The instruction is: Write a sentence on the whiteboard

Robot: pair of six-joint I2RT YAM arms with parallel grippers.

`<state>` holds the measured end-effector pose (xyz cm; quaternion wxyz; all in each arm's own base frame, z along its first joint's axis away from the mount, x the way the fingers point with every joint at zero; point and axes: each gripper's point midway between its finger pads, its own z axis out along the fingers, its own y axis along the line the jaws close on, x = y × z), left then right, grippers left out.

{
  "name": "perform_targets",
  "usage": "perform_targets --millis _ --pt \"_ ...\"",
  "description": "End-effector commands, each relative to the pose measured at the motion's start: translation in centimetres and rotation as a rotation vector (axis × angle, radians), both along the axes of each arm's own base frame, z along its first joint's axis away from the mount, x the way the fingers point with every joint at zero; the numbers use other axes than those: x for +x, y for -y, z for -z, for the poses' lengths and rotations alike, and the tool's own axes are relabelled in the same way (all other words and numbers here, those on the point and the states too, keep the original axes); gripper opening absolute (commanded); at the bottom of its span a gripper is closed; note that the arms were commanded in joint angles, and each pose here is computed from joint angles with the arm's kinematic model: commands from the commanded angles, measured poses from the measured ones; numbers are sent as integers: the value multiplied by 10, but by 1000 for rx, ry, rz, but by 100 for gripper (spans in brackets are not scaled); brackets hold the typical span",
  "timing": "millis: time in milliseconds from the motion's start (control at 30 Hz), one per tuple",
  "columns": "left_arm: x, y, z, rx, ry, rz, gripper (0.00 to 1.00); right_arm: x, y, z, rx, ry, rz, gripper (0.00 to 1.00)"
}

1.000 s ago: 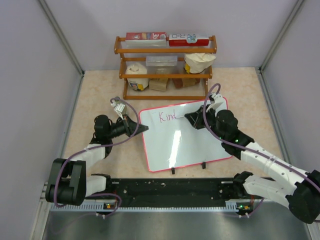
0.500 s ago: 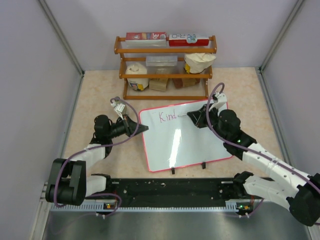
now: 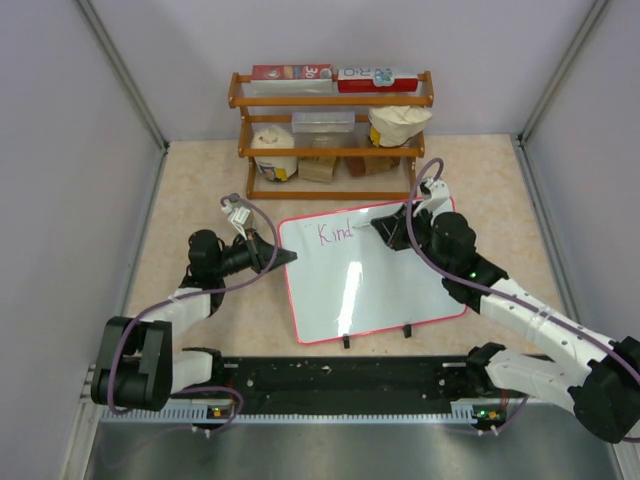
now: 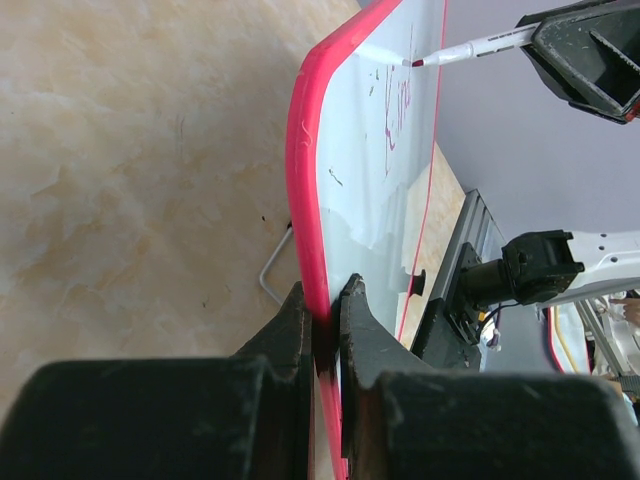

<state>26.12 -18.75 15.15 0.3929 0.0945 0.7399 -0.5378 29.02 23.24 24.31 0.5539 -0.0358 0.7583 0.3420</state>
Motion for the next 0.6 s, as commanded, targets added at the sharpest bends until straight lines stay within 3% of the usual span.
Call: perform_targets --millis 0,567 --pt "17 -12 29 148 106 -81 0 9 1 -17 10 49 18 0" --pt "17 -12 28 149 110 -81 0 -7 7 14 -18 -8 -7 0"
